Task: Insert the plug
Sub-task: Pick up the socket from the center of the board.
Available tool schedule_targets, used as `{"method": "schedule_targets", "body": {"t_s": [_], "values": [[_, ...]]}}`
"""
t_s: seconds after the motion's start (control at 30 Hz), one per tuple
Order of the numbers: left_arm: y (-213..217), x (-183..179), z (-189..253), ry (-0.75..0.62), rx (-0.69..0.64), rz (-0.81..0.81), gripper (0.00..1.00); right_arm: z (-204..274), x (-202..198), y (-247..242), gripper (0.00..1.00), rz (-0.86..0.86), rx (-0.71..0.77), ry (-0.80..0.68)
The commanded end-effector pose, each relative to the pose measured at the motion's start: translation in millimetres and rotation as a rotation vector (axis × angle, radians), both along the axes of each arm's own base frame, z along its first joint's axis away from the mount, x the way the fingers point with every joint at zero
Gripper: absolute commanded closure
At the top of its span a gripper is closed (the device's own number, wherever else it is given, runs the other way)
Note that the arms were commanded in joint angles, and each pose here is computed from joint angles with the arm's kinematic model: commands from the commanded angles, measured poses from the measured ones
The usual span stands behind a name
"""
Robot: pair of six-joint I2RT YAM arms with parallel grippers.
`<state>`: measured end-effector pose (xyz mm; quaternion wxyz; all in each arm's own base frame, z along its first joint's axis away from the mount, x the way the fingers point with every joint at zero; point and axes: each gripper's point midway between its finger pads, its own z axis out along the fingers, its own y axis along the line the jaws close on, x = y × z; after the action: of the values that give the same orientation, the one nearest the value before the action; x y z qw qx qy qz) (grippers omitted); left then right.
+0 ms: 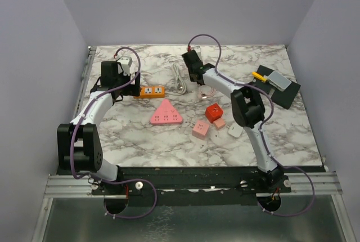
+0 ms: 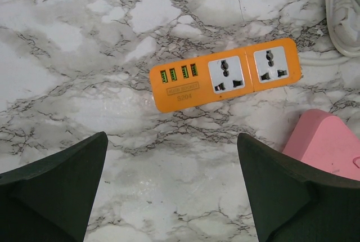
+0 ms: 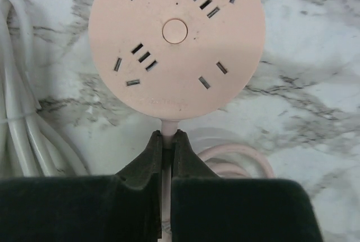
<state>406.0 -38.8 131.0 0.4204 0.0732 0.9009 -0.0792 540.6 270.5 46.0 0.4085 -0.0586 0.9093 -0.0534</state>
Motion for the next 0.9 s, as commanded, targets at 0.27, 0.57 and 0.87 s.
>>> {"method": "schedule_targets", "body": {"t_s": [0.27,0.57,0.87], "values": [[0.3,0.1,14.7,-0.023,-0.005,-0.001,0.01,130.8,-56.9,-82.8,0.99,0.409,-0.132,-0.143],[-0.4,-2.7,22.2,-0.035,0.003,-0.019,0.01,163.4,-130.1,-139.1,0.99,0.451,-0.158,-0.247],[-15.9,-2.0,31.7,-0.044,-0.046,-0.079,0.01,150.1,-218.2,-201.8,1.0,0.345,-0.266,-0.102]]}}
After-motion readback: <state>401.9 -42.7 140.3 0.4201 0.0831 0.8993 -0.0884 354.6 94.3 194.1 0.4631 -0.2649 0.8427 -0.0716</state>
